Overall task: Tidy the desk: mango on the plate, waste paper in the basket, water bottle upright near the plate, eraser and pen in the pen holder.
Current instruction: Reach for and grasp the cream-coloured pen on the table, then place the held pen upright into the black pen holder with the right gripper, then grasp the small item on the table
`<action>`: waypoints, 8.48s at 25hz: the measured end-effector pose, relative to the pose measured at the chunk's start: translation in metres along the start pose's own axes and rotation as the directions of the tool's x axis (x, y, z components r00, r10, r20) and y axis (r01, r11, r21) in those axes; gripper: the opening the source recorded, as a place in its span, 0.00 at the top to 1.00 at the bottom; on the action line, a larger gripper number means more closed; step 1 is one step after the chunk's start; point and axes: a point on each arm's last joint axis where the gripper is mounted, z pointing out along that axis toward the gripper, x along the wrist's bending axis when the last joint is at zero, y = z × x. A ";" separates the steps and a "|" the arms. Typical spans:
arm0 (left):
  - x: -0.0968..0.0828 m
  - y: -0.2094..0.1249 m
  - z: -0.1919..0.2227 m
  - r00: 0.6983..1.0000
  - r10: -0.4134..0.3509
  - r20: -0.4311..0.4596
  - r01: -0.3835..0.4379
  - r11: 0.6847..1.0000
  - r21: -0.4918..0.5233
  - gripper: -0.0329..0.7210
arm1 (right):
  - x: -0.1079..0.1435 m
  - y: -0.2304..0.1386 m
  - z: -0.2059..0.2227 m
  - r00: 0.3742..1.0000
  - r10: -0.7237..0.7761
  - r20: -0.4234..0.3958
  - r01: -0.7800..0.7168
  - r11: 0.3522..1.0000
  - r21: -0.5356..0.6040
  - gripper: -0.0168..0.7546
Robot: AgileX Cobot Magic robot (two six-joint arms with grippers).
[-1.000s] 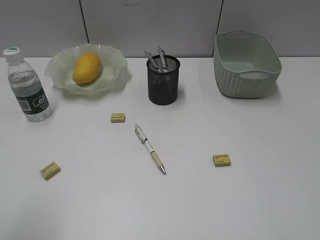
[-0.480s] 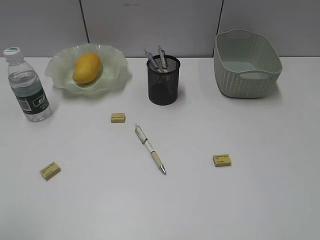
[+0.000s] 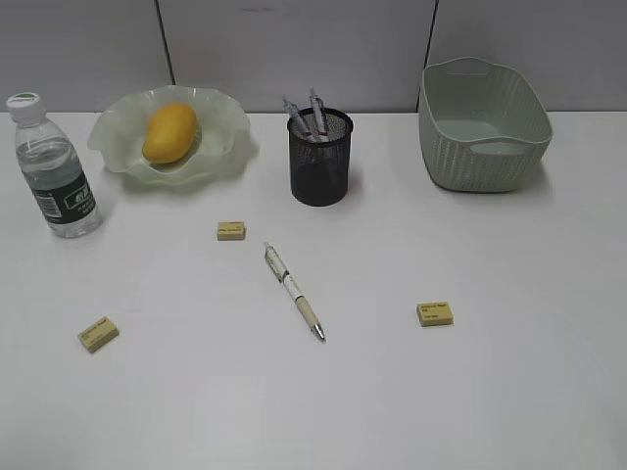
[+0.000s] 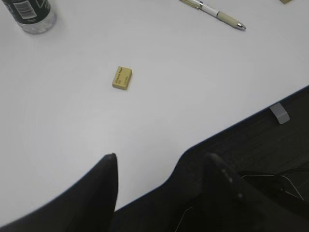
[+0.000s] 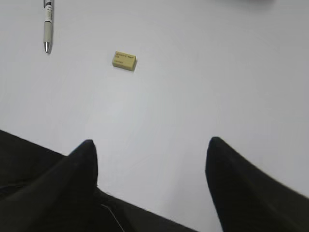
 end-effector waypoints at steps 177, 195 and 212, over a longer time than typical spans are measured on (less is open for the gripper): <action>0.000 0.000 0.000 1.000 0.001 -0.001 -0.001 1.000 -0.003 0.38 | 0.047 0.189 0.373 0.980 -0.159 -0.118 0.094 0.898 -0.430 0.64; 0.000 0.000 0.000 1.000 0.002 -0.004 -0.002 1.000 -0.003 0.38 | 0.034 0.215 0.312 0.992 -0.122 -0.021 0.113 0.962 -0.248 0.25; 0.000 0.000 0.000 1.000 0.002 -0.004 -0.002 1.000 -0.003 0.38 | 0.008 0.169 0.239 0.975 -0.173 0.139 0.072 0.839 0.540 0.32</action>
